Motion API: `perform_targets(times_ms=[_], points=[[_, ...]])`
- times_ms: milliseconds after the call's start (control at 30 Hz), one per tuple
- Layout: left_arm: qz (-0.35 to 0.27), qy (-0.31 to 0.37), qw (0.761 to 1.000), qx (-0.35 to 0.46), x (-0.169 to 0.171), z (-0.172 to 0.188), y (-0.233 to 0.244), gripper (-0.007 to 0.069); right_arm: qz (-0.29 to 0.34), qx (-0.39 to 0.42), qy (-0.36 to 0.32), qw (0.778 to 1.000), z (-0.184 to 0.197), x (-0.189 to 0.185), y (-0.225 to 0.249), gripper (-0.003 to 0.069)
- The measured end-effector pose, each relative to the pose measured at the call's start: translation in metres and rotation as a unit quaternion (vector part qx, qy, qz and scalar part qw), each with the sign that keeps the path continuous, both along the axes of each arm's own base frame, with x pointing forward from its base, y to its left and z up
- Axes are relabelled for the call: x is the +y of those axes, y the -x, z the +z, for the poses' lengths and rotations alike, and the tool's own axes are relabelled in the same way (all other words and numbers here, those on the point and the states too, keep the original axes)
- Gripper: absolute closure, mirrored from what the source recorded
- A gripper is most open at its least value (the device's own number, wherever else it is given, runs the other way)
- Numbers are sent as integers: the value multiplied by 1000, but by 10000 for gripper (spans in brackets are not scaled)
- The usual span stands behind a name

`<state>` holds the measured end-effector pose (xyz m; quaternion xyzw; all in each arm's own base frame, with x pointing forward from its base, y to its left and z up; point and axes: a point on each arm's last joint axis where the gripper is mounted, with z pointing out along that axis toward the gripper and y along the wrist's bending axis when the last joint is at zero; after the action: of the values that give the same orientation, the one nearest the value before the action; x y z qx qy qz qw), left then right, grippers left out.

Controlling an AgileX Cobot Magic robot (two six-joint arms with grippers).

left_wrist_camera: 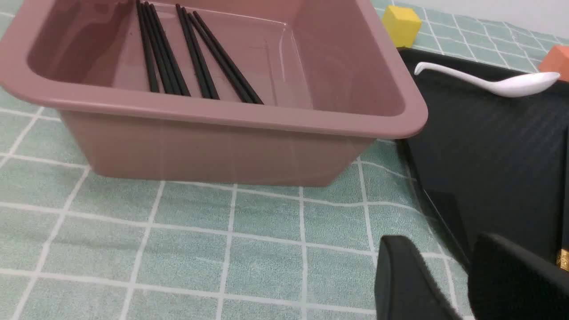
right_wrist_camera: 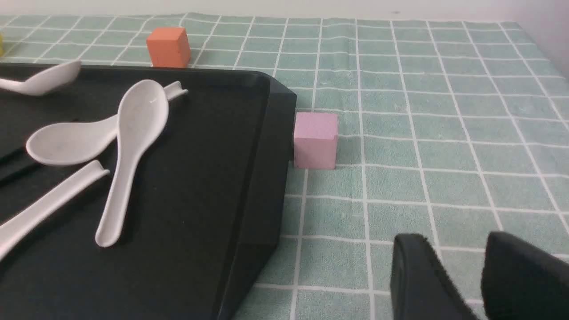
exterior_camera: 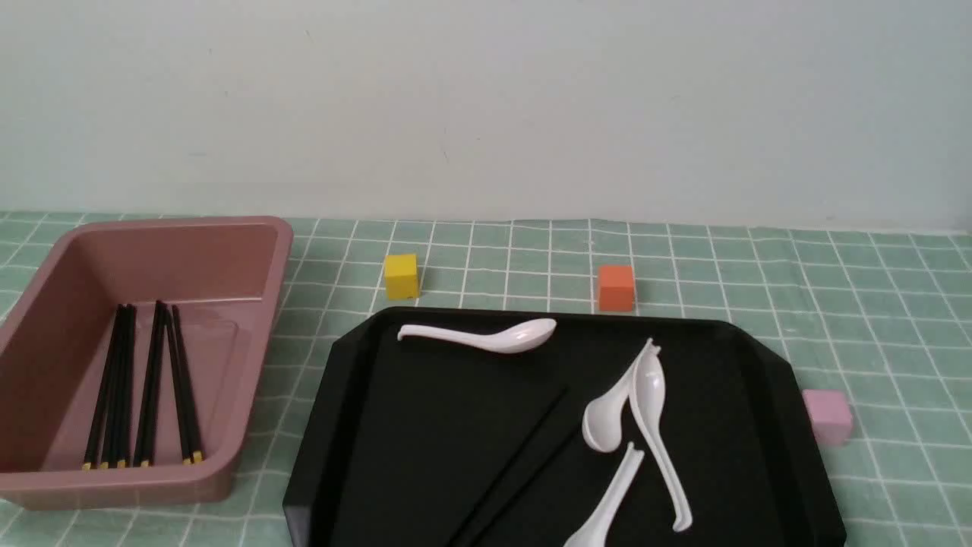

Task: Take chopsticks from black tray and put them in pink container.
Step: 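Reach over to the black tray and grasp a pair of chopsticks with the left gripper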

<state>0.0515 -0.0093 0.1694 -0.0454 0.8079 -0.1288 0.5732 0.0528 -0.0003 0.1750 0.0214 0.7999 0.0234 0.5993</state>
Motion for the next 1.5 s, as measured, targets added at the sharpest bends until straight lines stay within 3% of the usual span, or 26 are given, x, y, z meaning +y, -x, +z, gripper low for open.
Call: perform_targets(times_ms=[1200, 1267, 1367, 1500], points=[[0, 7, 1000, -3, 0, 1, 0, 386, 0, 0, 0, 1000, 0, 0, 0, 419], [2, 40, 999, 1, -2, 1, 0, 386, 0, 0, 0, 1000, 0, 0, 0, 419], [10, 155, 988, 9, -6, 4, 0, 386, 0, 0, 0, 1000, 0, 0, 0, 419], [26, 352, 935, 30, -13, 10, 0, 386, 0, 0, 0, 1000, 0, 0, 0, 419]])
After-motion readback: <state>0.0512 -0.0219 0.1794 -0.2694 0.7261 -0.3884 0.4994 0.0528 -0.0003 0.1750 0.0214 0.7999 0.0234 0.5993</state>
